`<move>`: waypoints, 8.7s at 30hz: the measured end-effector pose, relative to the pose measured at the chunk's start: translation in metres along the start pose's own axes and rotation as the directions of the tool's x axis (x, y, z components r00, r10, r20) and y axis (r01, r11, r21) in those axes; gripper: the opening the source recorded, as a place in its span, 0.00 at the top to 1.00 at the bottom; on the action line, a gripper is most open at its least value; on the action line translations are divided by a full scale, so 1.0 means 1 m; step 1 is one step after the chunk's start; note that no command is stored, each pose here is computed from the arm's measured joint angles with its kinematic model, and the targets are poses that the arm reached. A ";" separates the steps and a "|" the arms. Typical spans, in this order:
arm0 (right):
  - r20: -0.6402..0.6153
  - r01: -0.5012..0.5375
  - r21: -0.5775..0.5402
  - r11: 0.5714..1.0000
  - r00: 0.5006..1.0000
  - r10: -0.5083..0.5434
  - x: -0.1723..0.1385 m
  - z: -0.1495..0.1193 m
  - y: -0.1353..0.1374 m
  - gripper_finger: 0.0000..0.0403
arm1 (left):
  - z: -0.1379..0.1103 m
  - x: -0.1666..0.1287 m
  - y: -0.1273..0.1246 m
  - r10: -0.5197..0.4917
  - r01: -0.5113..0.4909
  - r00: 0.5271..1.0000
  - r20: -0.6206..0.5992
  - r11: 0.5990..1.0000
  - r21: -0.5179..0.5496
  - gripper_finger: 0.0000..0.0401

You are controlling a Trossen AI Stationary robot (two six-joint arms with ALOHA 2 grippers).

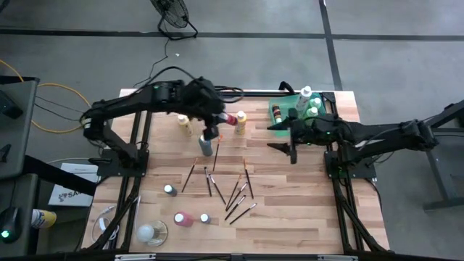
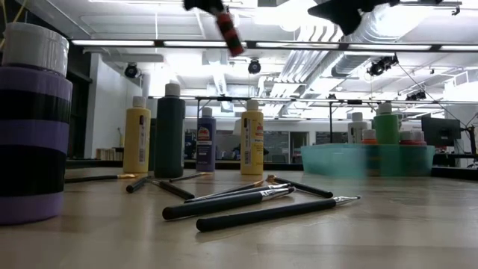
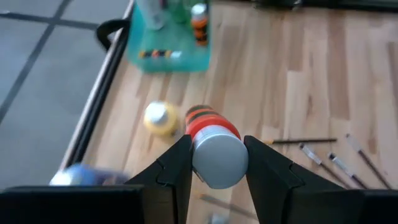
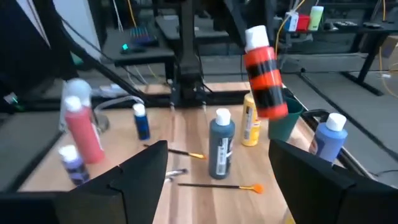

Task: Pick & Place Paint Supplies
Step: Put the small orange paint bottle into the green bin, then put the small blue paint bottle into the green bin

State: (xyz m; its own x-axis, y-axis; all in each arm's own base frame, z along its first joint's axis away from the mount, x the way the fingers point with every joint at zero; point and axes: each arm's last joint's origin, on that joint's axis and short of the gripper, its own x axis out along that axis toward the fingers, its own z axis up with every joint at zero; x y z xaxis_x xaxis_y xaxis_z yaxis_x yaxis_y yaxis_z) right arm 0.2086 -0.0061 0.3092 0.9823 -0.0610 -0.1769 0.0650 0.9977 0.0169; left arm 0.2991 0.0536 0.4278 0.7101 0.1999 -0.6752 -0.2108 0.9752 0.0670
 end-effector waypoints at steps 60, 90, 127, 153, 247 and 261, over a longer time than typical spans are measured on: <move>-0.232 0.790 0.063 0.609 0.605 -0.761 0.032 -0.008 -0.025 0.72 | 0.036 0.022 0.002 0.103 -0.061 0.988 0.115 0.944 -0.326 0.61; -0.206 0.891 0.385 0.242 0.338 -0.918 0.015 -0.142 -0.036 0.72 | 0.030 0.024 0.002 0.118 -0.094 0.992 0.054 0.941 -0.325 0.61; -0.282 0.919 0.293 0.263 0.346 -0.895 0.044 -0.182 -0.035 0.64 | 0.025 0.025 0.002 0.120 -0.113 0.993 0.005 0.952 -0.284 0.61; -0.301 0.912 0.290 0.289 0.374 -0.878 0.044 -0.183 -0.034 0.59 | 0.025 0.025 0.002 0.119 -0.113 0.993 0.004 0.952 -0.283 0.61; 0.158 0.492 0.289 0.821 0.822 -0.548 -0.086 -0.053 0.023 0.39 | -0.225 -0.024 -0.139 0.021 -0.155 0.958 -0.285 0.876 -0.456 0.61; 0.158 0.491 0.292 0.821 0.822 -0.548 -0.086 -0.053 0.023 0.39 | -0.288 -0.039 -0.168 0.009 -0.154 0.974 -0.227 0.762 -0.629 0.61</move>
State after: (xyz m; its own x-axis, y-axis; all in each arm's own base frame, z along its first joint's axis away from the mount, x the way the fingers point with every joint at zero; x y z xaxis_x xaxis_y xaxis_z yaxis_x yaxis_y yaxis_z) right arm 0.1165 0.0237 0.2721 0.7993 -0.6010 0.0007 0.5868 0.7807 0.2148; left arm 0.1133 -0.1456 0.2315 0.5368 0.1820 -0.8238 -0.6923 0.6532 -0.3068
